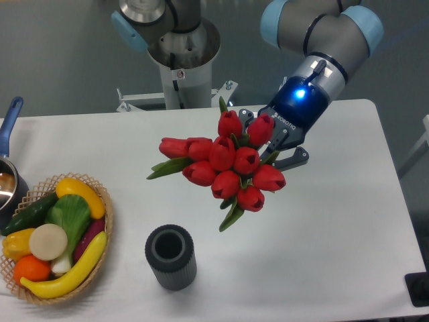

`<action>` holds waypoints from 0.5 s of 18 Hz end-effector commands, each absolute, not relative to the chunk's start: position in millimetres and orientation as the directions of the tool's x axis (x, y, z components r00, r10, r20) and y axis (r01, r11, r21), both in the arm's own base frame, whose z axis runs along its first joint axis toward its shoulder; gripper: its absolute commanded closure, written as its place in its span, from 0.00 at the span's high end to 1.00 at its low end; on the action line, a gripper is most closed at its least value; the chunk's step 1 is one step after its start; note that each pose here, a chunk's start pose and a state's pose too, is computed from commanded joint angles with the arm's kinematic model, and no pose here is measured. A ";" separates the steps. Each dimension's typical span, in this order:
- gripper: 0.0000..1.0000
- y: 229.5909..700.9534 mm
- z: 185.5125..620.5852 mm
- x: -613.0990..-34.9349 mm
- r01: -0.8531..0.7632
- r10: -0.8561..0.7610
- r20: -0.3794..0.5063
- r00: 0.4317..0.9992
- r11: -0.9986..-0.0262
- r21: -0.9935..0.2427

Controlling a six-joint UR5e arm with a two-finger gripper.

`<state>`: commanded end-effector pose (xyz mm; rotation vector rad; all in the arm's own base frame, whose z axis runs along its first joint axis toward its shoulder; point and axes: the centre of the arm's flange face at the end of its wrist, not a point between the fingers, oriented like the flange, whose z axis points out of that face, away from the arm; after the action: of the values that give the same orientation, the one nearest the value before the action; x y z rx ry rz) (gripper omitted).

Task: Insert the flowers into the vase
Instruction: 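Carry the red tulip bunch with the gripper toward the grey vase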

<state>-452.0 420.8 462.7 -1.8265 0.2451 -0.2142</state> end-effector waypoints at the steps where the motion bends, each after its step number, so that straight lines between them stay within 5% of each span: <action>1: 0.16 420.2 459.5 -450.5 -0.056 -0.279 0.019 0.960 -0.259 -0.964; 9: 0.17 429.5 456.6 -442.9 -0.060 -0.298 0.019 0.954 -0.255 -0.965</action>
<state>-442.9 429.5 456.6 -1.8219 0.2643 -0.2300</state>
